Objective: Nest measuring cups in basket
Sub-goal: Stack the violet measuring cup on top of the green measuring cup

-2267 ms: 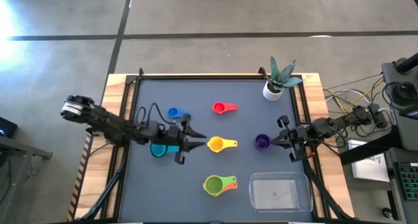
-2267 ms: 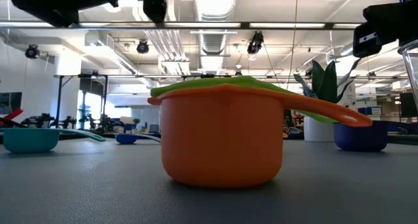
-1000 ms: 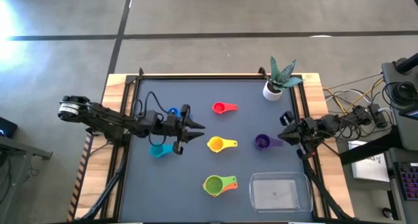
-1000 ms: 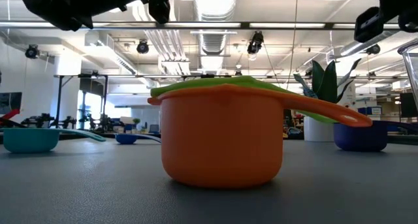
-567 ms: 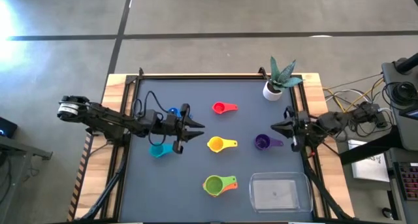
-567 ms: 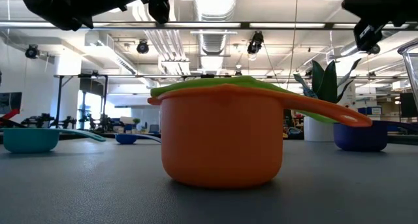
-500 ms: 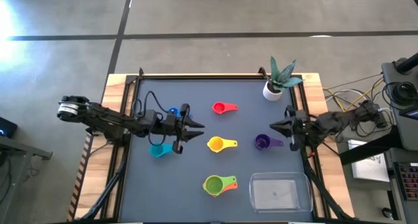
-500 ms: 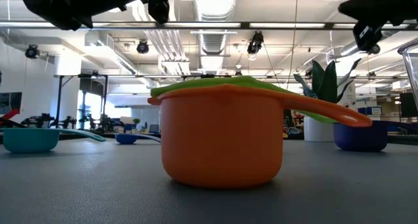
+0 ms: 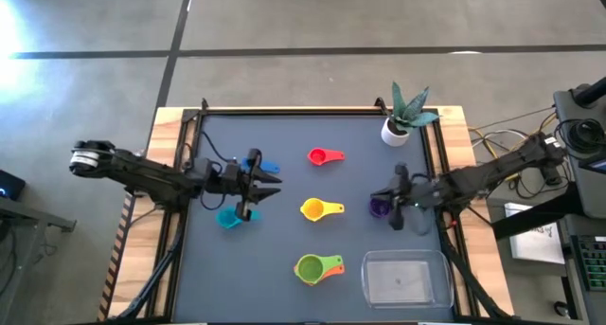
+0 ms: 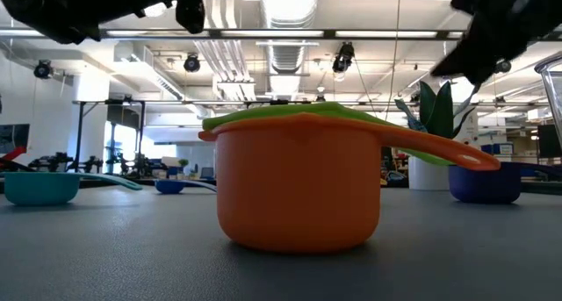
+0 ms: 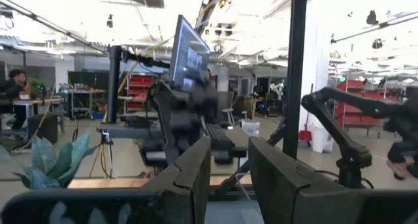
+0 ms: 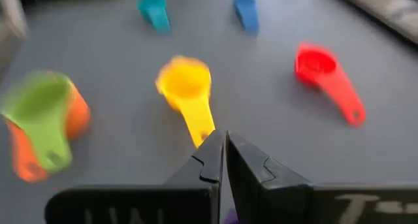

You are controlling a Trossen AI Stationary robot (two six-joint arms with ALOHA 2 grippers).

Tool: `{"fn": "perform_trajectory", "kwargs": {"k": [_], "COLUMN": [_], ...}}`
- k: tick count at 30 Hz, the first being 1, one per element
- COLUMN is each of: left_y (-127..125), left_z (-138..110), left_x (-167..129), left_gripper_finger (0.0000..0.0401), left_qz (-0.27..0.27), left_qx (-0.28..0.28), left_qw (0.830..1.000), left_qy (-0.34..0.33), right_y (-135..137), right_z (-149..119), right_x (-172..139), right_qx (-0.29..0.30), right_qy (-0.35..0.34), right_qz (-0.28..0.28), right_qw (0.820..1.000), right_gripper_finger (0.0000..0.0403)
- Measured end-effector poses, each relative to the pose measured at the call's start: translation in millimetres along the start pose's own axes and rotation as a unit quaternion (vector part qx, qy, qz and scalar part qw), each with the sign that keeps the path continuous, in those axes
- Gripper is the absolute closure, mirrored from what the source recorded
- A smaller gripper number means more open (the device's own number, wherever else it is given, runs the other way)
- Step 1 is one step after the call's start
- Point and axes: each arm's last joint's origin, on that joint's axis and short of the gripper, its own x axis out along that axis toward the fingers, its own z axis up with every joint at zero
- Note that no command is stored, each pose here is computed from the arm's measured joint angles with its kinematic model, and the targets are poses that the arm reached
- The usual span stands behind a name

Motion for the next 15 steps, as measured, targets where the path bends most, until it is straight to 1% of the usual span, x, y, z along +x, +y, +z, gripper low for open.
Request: {"fn": "perform_trajectory", "kwargs": {"k": [2, 5, 9, 11, 13, 15], "left_y": [-0.4, -0.8, -0.9, -1.1, -1.1, -1.1], "left_z": [0.7, 1.4, 2.2, 2.3, 1.0, 0.1], "left_x": [-5.2, -11.1, -12.7, -11.8, -11.1, -9.7], "left_gripper_finger": [0.0315, 0.0315, 0.0315, 0.0315, 0.0315, 0.0315], "left_qz": [0.000, 0.000, -0.001, -0.001, -0.001, -0.001], "left_qx": [-0.003, -0.008, -0.010, -0.017, -0.019, -0.019], "left_qw": [1.000, 1.000, 1.000, 1.000, 1.000, 1.000], "left_qy": [-0.002, -0.005, -0.007, -0.007, -0.004, -0.002], "right_y": [1.5, 5.6, 7.4, 8.6, 10.7, 10.1], "right_z": [-3.7, 1.6, -1.7, 0.6, 3.0, 0.2], "right_x": [6.2, 10.4, 16.8, 16.5, 16.2, 16.3], "right_qx": [-0.005, 0.004, -0.007, -0.009, -0.005, -0.006], "right_qy": [0.021, 0.016, 0.038, 0.039, 0.040, 0.051], "right_qz": [-0.008, -0.009, -0.016, -0.010, 0.010, 0.012], "right_qw": [1.000, 1.000, 0.999, 0.999, 0.999, 0.999], "right_gripper_finger": [0.0394, 0.0394, 0.0394, 0.0394, 0.0394, 0.0394]}}
